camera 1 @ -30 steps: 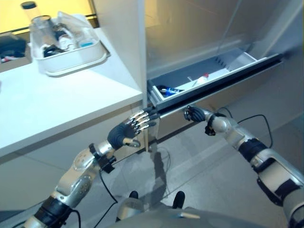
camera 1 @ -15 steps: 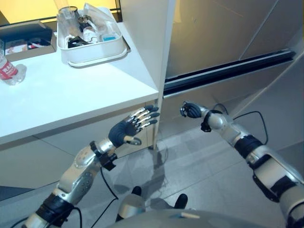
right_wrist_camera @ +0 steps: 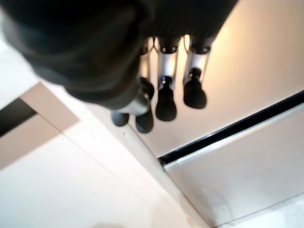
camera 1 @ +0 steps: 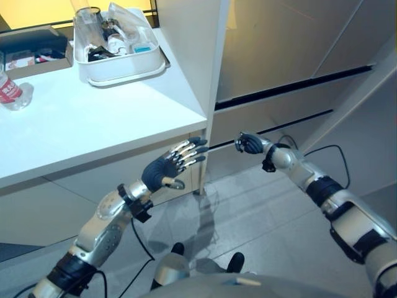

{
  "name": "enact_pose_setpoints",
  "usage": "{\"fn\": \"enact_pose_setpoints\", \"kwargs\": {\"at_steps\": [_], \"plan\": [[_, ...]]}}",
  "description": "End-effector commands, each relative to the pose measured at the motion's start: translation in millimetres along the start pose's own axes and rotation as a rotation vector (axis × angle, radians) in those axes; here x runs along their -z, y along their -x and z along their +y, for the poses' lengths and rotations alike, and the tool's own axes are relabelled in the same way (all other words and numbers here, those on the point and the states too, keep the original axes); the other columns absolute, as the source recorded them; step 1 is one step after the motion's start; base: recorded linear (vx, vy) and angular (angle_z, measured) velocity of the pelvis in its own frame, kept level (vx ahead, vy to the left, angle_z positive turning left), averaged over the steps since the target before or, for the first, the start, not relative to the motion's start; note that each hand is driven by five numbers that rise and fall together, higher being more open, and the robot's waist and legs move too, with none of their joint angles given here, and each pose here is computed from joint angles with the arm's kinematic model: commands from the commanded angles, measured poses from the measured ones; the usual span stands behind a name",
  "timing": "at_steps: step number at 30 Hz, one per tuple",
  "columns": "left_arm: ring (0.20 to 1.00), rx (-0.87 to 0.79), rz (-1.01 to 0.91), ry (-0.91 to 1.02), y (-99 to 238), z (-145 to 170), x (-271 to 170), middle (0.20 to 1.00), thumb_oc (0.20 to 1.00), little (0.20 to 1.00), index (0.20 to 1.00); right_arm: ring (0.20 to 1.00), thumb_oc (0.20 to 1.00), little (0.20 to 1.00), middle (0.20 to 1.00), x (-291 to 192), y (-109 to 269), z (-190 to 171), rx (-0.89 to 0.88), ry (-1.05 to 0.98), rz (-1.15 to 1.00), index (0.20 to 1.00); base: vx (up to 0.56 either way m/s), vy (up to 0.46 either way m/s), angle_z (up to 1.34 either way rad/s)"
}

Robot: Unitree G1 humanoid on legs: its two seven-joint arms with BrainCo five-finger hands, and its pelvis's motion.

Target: Take the drinks into the refrigerator

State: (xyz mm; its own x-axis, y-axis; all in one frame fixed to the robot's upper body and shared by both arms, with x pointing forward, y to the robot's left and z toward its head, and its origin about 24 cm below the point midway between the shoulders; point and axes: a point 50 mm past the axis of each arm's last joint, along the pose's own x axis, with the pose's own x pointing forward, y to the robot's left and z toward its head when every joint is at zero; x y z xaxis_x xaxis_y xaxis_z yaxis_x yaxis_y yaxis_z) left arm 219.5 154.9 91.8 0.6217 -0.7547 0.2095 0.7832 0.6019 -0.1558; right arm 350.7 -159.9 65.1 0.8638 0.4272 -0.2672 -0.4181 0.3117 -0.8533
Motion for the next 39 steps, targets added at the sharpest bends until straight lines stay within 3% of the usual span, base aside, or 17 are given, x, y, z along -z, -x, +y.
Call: {"fn": "enact_pose_setpoints", "kwargs": {"at_steps": [1, 2, 3, 10, 17, 21, 28, 34, 39], "plan": [[1.0, 0.092, -0.1, 0.011, -12.0, -15.3, -14.3, 1.0, 1.0, 1.0, 1.0, 0.2, 0.2, 0.2, 0.2, -17.5, -6.4, -38.3, 0.094, 0.072, -0.075, 0.2, 0.0, 0.0, 0.0], [1.0, 0.089, -0.101, 0.011, -12.0, -15.1, -14.0, 1.0, 1.0, 1.0, 1.0, 0.551, 0.551, 0.551, 0.551, -16.9, -5.9, -36.5, 0.097, 0.048, -0.075, 0.551, -0.01, 0.012, -0.03], [1.0, 0.075, -0.104, 0.005, -11.3, -13.8, -13.5, 1.0, 1.0, 1.0, 1.0, 1.0, 1.0, 1.0, 1.0, -16.0, -3.8, -31.0, 0.113, -0.019, -0.084, 1.0, -0.02, 0.018, -0.04], [1.0, 0.005, -0.088, -0.042, -2.0, -5.6, -10.9, 1.0, 1.0, 1.0, 1.0, 1.0, 1.0, 1.0, 1.0, 6.1, 19.2, -4.3, 0.144, -0.221, -0.061, 1.0, -0.01, 0.015, -0.07], [1.0, -0.135, 0.033, -0.144, 18.4, 12.0, 12.0, 1.0, 1.0, 1.0, 1.0, 1.0, 1.0, 1.0, 1.0, 44.1, 54.6, 66.1, 0.071, -0.505, 0.096, 1.0, -0.01, 0.021, -0.12], [1.0, -0.312, 0.248, -0.231, 50.9, 33.0, 50.1, 1.0, 1.0, 1.0, 1.0, 1.0, 1.0, 1.0, 1.0, 68.6, 88.8, 120.3, -0.005, -0.64, 0.265, 1.0, -0.03, 0.021, -0.27], [1.0, -0.561, 0.633, -0.216, 104.3, 43.6, 128.2, 1.0, 1.0, 1.0, 1.0, 1.0, 1.0, 1.0, 1.0, 90.6, 118.8, 166.7, -0.03, -0.789, 0.48, 1.0, -0.02, 0.019, -0.31], [1.0, -0.886, 1.018, -0.059, 170.8, 26.8, 188.4, 1.0, 1.0, 1.0, 1.0, 1.0, 1.0, 1.0, 1.0, 90.9, 135.9, 211.8, -0.108, -0.869, 0.644, 1.0, 0.0, 0.003, -0.25], [1.0, -0.985, 1.265, 0.027, 207.5, -4.0, 209.7, 1.0, 1.0, 1.0, 1.0, 1.0, 1.0, 1.0, 1.0, 86.9, 156.7, 248.2, -0.085, -1.057, 0.825, 1.0, 0.04, -0.004, -0.16]]}}
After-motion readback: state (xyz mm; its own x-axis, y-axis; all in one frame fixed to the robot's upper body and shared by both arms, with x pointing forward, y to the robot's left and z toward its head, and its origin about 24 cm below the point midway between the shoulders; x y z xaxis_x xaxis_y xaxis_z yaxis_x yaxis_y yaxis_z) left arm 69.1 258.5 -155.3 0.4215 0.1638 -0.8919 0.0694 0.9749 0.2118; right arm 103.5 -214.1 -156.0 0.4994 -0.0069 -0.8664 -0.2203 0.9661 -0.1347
